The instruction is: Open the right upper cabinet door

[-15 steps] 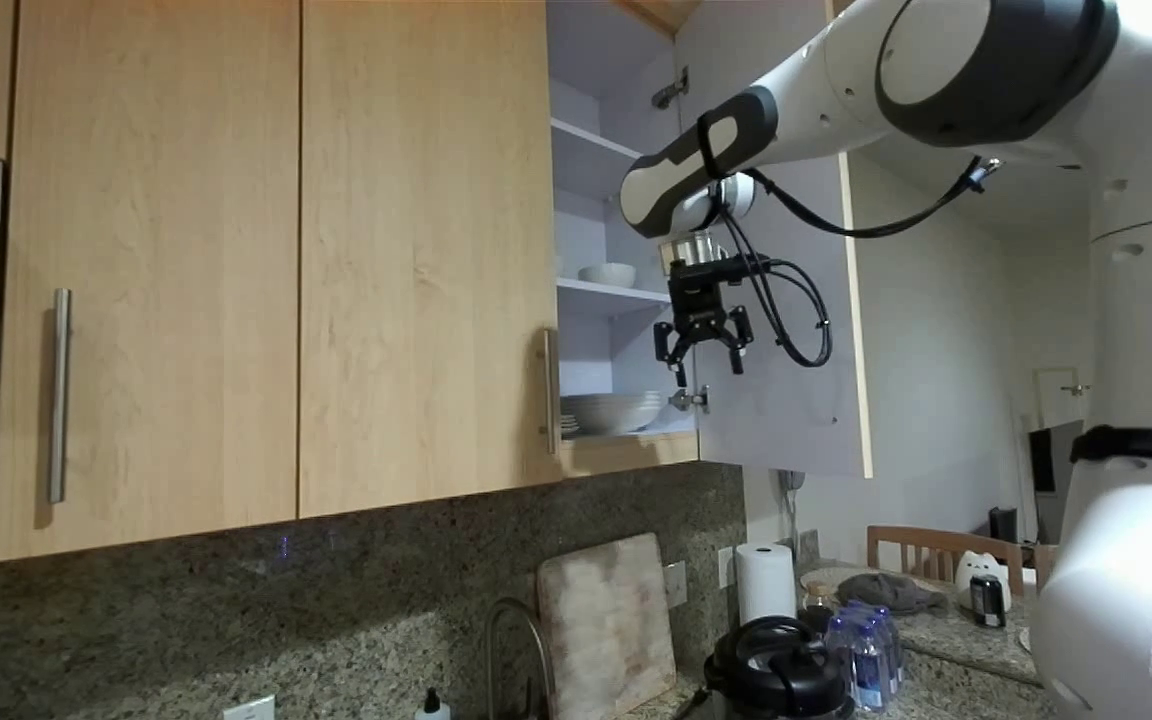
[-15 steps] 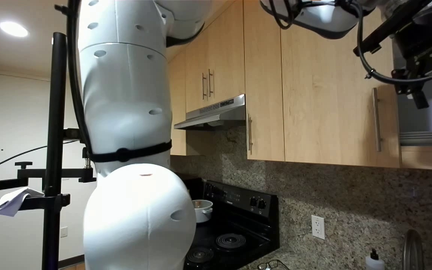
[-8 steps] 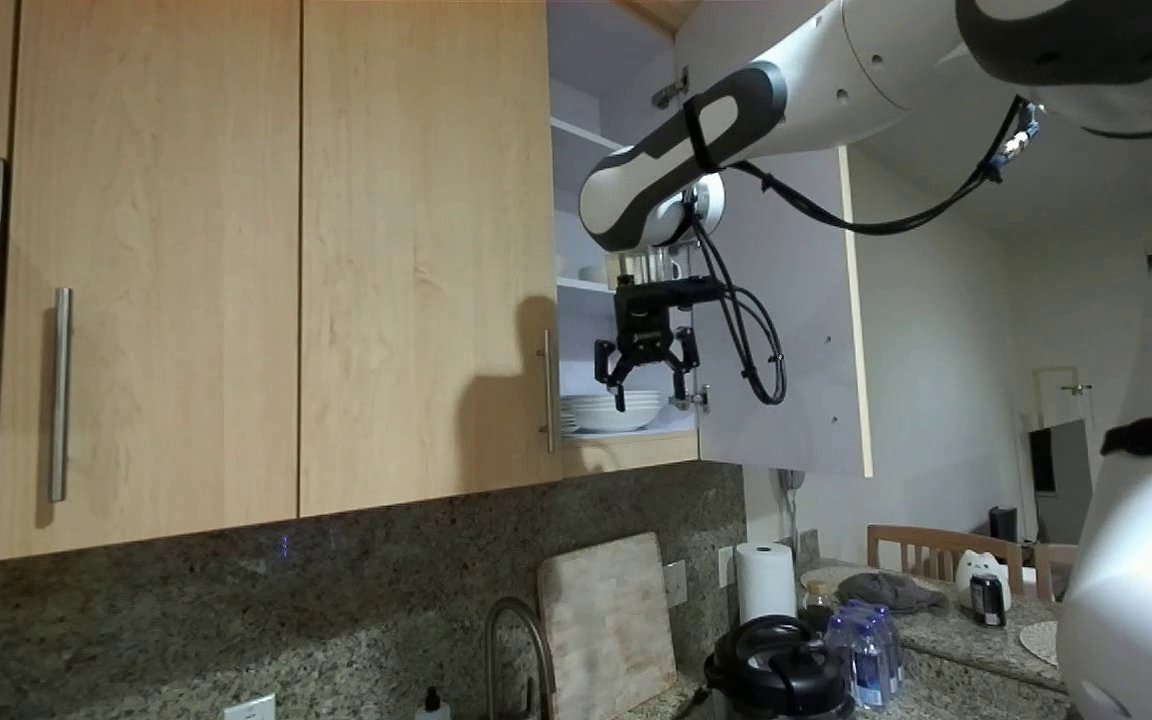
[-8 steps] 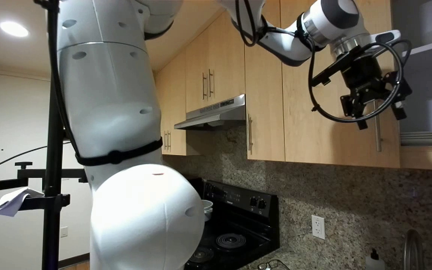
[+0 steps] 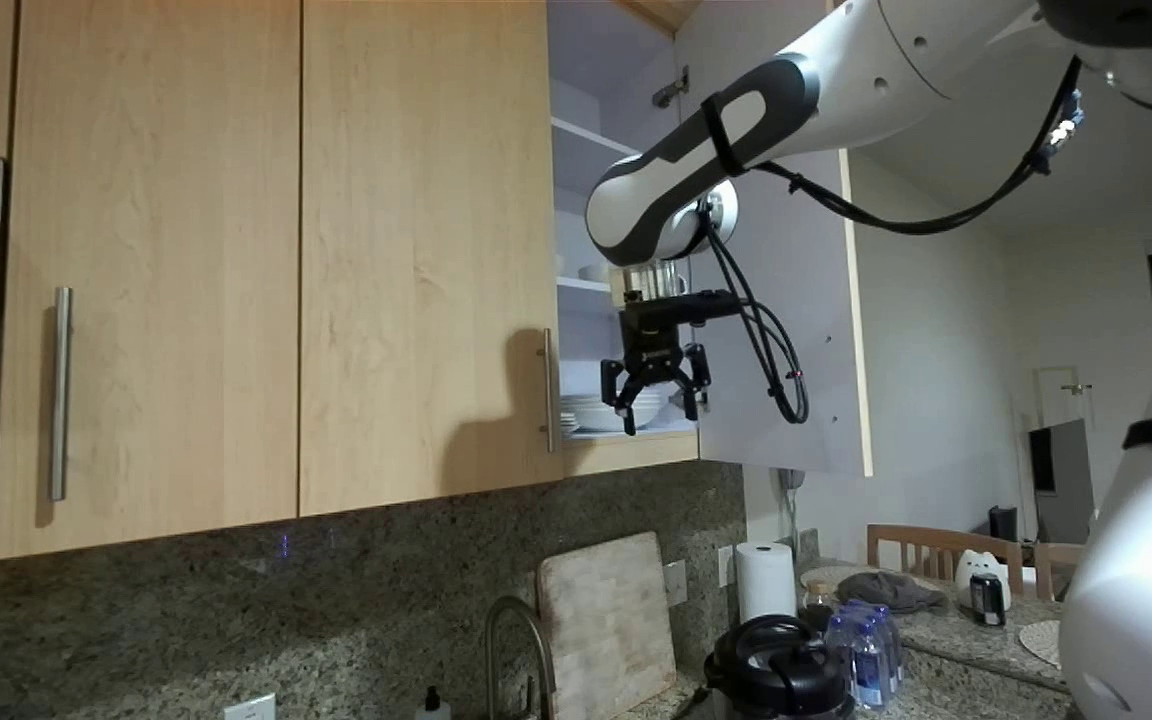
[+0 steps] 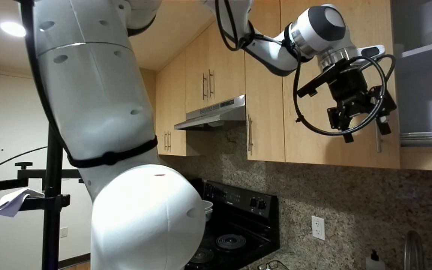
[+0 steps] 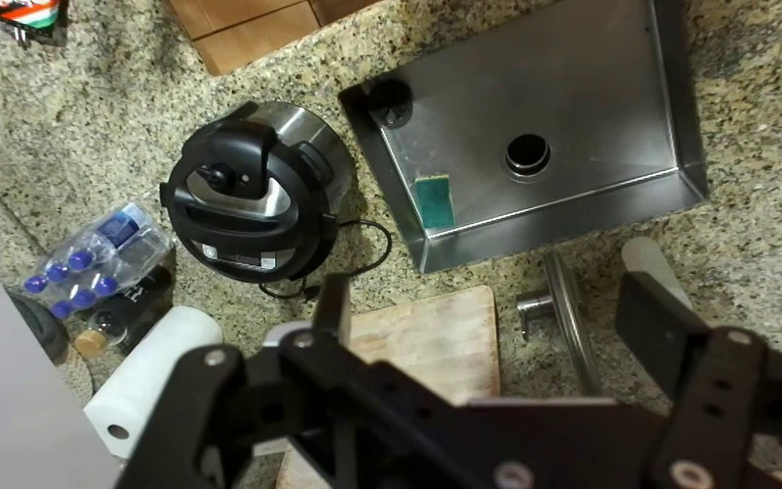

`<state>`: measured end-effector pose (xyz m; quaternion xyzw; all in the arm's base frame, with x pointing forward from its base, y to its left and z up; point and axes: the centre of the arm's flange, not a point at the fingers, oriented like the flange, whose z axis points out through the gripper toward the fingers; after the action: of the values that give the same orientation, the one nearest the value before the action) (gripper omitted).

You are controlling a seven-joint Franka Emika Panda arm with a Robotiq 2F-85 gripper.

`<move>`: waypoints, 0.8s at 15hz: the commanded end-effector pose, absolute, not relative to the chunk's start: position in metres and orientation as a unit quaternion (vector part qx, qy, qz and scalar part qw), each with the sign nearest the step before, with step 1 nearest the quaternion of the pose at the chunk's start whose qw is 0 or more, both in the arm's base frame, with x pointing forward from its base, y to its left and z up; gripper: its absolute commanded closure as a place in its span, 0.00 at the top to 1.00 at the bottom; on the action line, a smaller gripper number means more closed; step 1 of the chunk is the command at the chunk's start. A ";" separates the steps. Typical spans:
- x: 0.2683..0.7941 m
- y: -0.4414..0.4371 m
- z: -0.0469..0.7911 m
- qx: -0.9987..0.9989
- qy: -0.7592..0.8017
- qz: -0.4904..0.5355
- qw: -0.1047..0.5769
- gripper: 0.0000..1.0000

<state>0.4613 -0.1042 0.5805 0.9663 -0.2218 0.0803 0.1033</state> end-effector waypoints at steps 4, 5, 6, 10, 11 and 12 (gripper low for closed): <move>0.401 -0.129 0.560 0.957 -0.231 0.121 0.125 1.00; 0.393 -0.135 0.556 0.957 -0.229 0.128 0.122 1.00; 0.388 -0.139 0.552 0.958 -0.226 0.133 0.119 1.00; 0.375 -0.151 0.539 0.964 -0.182 0.155 0.114 1.00; 0.372 -0.152 0.537 0.966 -0.169 0.159 0.112 1.00; 0.369 -0.153 0.534 0.967 -0.159 0.165 0.115 1.00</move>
<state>0.3871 -0.1488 0.5455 0.9633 -0.1993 0.1421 0.1098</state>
